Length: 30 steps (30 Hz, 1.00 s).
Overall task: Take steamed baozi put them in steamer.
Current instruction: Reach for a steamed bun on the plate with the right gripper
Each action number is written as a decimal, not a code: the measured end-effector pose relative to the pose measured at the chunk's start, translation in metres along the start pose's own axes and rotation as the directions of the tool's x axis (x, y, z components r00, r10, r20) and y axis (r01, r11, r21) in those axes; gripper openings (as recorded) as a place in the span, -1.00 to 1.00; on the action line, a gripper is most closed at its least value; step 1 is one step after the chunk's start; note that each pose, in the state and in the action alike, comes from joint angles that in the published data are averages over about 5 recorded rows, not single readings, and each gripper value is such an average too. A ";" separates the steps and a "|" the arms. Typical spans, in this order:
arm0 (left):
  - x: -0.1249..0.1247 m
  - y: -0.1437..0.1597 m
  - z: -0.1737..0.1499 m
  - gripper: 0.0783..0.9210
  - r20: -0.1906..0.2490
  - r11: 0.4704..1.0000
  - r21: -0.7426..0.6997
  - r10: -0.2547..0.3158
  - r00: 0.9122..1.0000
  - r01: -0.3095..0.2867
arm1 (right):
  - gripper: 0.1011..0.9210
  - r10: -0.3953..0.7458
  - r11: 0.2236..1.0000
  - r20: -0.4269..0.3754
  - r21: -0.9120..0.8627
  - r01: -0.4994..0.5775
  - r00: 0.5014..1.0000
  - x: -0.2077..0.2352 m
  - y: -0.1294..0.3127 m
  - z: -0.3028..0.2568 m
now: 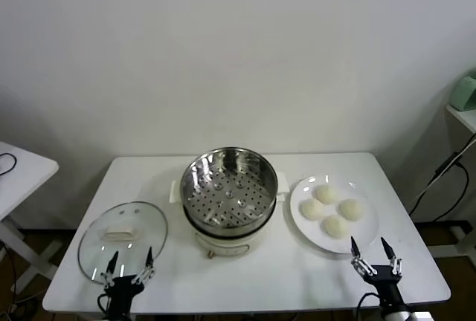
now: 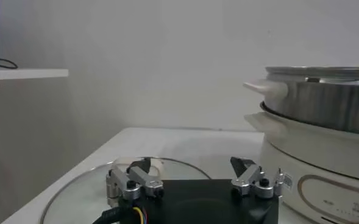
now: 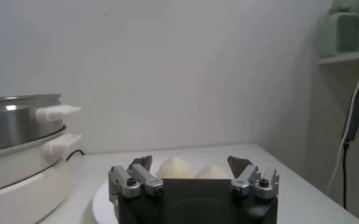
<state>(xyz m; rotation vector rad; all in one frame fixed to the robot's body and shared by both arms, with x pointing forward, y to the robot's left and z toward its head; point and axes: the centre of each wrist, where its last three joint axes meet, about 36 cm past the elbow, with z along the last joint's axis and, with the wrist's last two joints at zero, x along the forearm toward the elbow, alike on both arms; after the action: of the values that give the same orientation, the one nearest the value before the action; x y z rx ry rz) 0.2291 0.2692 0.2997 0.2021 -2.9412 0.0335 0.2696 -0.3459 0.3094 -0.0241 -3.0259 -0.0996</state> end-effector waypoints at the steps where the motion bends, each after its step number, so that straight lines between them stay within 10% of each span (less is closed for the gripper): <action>1: 0.000 0.000 0.000 0.77 0.000 1.000 0.000 0.000 1.000 0.000 | 0.76 0.000 1.000 -0.003 -0.001 0.000 1.000 -0.003 0.000 -0.002; 19: -0.002 0.000 0.001 0.77 0.005 1.000 -0.003 0.009 1.000 -0.009 | 0.76 -0.192 0.951 -0.173 0.209 0.226 0.966 -0.181 -0.009 -0.137; 30: -0.004 -0.002 0.001 0.77 0.014 0.999 -0.018 0.027 1.000 -0.027 | 0.76 -0.372 0.527 -0.493 0.586 0.616 0.786 -0.269 -0.028 -0.243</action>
<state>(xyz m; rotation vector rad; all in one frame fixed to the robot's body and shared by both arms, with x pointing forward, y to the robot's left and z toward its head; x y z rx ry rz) 0.2333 0.2680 0.2979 0.1605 -2.9568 0.0096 0.5636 -0.3929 0.5178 0.8606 -2.4187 0.9678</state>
